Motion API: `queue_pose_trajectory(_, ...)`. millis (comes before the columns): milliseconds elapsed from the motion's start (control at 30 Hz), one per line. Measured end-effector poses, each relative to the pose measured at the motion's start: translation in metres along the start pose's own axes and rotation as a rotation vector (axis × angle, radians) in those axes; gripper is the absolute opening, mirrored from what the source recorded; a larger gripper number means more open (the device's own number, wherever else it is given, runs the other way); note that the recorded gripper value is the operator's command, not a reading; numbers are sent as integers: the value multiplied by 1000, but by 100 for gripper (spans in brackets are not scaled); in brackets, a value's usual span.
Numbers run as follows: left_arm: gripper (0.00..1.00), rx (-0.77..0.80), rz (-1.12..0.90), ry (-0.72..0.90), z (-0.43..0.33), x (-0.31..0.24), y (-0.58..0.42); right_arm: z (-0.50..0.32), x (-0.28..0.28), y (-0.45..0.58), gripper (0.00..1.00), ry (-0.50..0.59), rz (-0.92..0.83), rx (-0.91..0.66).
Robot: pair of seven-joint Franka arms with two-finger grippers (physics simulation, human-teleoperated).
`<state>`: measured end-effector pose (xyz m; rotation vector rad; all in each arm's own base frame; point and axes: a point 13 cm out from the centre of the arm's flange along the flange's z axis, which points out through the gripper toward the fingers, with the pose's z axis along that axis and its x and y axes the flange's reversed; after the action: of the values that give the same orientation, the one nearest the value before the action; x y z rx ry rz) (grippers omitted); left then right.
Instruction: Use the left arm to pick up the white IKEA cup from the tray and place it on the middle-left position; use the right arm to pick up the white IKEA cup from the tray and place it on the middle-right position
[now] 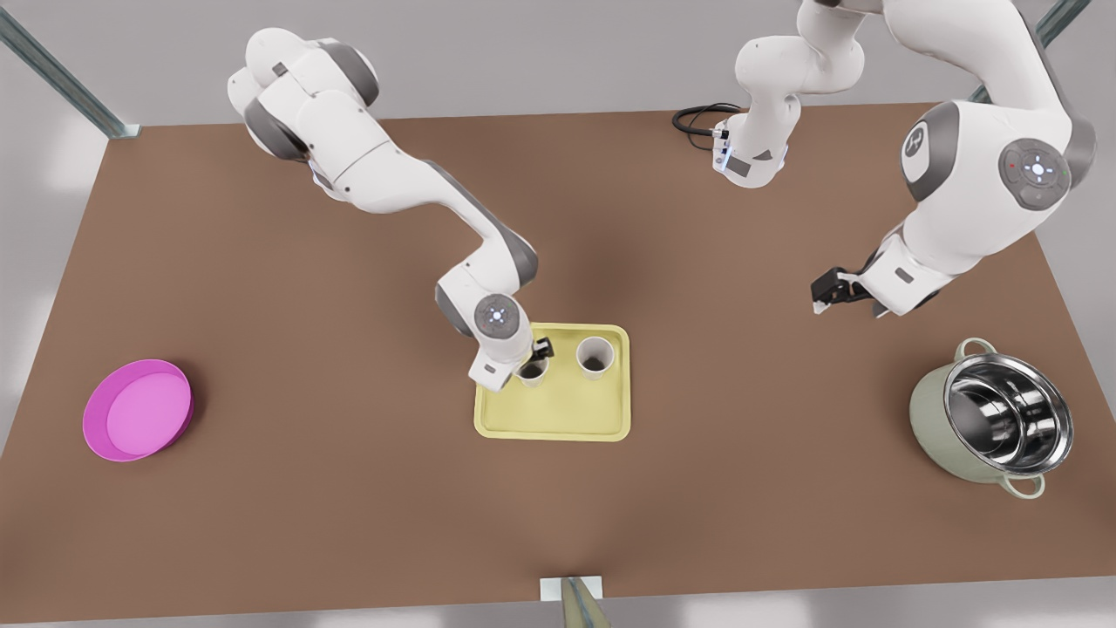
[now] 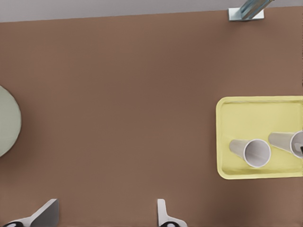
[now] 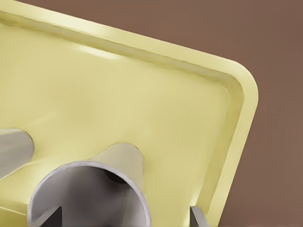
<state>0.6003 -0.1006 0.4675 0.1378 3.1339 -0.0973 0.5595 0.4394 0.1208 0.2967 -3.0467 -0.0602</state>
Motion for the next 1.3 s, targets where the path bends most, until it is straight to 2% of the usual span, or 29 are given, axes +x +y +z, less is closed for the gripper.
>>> queue_pose_trajectory(100, 100, 1, -11, -1, -3, 0, 5, 13, 2, -7, 100, 4, 47, 2)
queue_pose_trajectory(133, 100, 2, -8, 8, 3, -1, 4, 15, 1, -8, 92, 4, 61, 1)
queue_pose_trajectory(167, 100, 2, 4, 21, 10, -2, -3, 18, 1, -9, 62, 4, 73, 1)
queue_pose_trajectory(200, 100, 1, 16, 27, 14, -2, -11, 21, 1, -9, 38, 4, 84, 0)
queue_pose_trajectory(233, 100, 0, 21, 32, 17, -2, -13, 23, 1, -9, 24, 5, 94, -2)
queue_pose_trajectory(267, 100, 0, 21, 38, 21, -3, -12, 25, 0, -9, 19, 5, 104, -4)
queue_pose_trajectory(367, 100, -4, 23, 52, 30, -5, 0, 24, -3, -10, 13, 2, 133, -23)
queue_pose_trajectory(433, 100, -4, 22, 56, 32, -6, 8, 20, -7, -13, 0, -4, 149, -34)
queue_pose_trajectory(567, 100, -5, 34, 57, 33, -6, 13, -13, -27, -34, 0, -46, 197, -55)
queue_pose_trajectory(633, 100, -5, 42, 60, 34, -5, 14, -58, -45, -68, 0, -89, 235, -68)
queue_pose_trajectory(733, 100, -5, 52, 67, 37, -4, 14, -112, -71, -177, 0, -134, 316, -38)
queue_pose_trajectory(833, 100, -5, 60, 74, 42, -5, 15, -124, -75, -322, 0, -130, 376, 67)
queue_pose_trajectory(967, 100, -4, 81, 86, 55, -8, 8, -82, -61, -412, 0, -47, 338, 103)
queue_pose_trajectory(1233, 100, -3, 67, 79, 51, -9, 12, -9, -70, -421, 0, -38, 117, 53)
queue_pose_trajectory(1267, 100, 0, 64, 83, 52, -8, 9, -8, -72, -421, 29, -43, 92, 51)
queue_pose_trajectory(1300, 100, 1, 74, 91, 59, -9, -6, -7, -73, -422, 84, -47, 70, 56)
